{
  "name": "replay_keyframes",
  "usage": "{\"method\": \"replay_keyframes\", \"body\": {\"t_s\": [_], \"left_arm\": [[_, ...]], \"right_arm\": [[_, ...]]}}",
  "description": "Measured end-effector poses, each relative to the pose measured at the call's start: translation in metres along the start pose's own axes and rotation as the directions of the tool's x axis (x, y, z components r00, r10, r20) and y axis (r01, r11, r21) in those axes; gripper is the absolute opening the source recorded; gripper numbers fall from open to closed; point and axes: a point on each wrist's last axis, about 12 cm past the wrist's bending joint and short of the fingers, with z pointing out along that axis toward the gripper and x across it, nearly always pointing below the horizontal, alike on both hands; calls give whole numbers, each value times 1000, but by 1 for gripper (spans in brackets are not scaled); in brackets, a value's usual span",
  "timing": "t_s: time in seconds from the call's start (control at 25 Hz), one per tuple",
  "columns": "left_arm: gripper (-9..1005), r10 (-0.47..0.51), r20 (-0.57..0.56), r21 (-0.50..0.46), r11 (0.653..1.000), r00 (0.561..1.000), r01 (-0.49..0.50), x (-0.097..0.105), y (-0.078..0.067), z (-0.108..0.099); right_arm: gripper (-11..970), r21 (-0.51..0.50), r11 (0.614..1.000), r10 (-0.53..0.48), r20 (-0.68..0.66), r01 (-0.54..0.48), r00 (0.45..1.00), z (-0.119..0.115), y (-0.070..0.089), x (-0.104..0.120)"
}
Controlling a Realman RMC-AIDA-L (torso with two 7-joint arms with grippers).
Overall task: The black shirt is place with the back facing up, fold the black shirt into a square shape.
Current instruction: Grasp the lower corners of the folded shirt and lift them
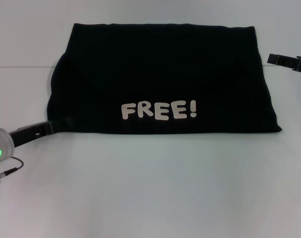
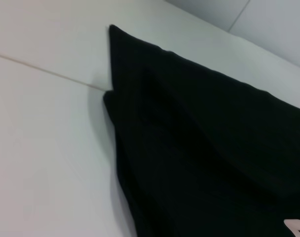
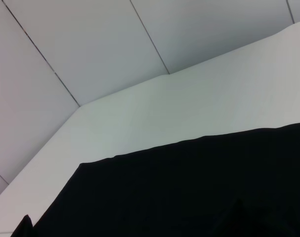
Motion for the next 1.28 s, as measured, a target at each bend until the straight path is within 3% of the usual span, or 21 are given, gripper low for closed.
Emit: {"method": "replay_keyframes", "body": {"t_s": [0.52,0.92,1.28], "left_arm": [[755,30,-10,7,1000,999,-30,-3,-4,3],[518,57,-7,-43,997,998,-57,-7,2,4],[185,74,-17,-50,996,997,-75,-8,1,5]], "right_arm": [[681,-1,1000,-1,0,1,1000,0,0,0],[634,5,1000,11,-1,-11,1000,-2,-2,2],[583,6,1000,14,4,-14,1000,-3,-3,1]]}}
